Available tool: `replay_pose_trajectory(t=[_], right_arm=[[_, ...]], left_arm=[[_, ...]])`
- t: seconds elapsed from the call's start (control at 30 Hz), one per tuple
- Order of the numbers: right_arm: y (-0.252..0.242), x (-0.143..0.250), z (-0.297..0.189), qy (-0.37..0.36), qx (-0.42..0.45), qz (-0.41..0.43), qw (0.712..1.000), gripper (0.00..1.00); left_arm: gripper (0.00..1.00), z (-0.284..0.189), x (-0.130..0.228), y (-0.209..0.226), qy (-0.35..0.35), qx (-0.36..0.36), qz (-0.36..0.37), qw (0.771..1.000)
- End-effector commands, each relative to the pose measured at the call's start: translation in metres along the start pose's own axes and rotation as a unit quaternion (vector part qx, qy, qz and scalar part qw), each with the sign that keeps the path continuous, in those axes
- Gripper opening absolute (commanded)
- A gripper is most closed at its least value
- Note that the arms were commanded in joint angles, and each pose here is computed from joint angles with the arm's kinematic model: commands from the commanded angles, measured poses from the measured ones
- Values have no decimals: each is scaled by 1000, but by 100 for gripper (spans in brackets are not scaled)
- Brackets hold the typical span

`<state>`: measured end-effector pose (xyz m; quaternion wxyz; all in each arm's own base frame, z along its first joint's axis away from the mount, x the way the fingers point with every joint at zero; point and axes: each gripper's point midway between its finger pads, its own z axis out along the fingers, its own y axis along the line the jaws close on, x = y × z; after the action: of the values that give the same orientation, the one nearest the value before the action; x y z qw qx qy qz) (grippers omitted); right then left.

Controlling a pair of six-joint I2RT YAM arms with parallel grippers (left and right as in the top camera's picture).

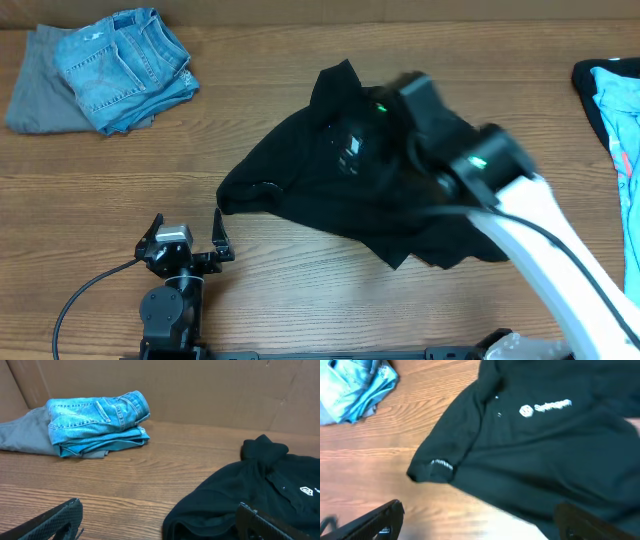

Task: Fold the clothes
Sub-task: 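Drag the black shirt with the right gripper to table center, then reach the left gripper to the shirt's left side and grasp it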

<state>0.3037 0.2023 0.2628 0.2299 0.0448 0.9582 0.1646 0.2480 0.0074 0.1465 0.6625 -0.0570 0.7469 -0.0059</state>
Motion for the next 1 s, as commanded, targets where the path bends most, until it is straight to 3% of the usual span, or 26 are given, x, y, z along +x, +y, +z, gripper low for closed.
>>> replay_pose_trajectory(t=[0.0, 0.2, 0.37, 0.6, 0.97], right_arm=[[-20, 26, -14, 53, 32, -3, 998, 100], [-66, 87, -2, 164, 140, 76, 974, 100], [-92, 120, 38, 191, 181, 119, 957, 100], [-87, 164, 102, 233, 98, 148, 956, 93], [-82, 176, 120, 241, 58, 152, 957, 100]], left_arm=[[100, 0, 1, -2, 1, 4, 9, 1000], [100, 0, 1, -2, 1, 4, 9, 1000], [100, 0, 1, -2, 1, 4, 9, 1000], [100, 0, 1, -2, 1, 4, 9, 1000], [100, 0, 1, -2, 1, 4, 9, 1000]])
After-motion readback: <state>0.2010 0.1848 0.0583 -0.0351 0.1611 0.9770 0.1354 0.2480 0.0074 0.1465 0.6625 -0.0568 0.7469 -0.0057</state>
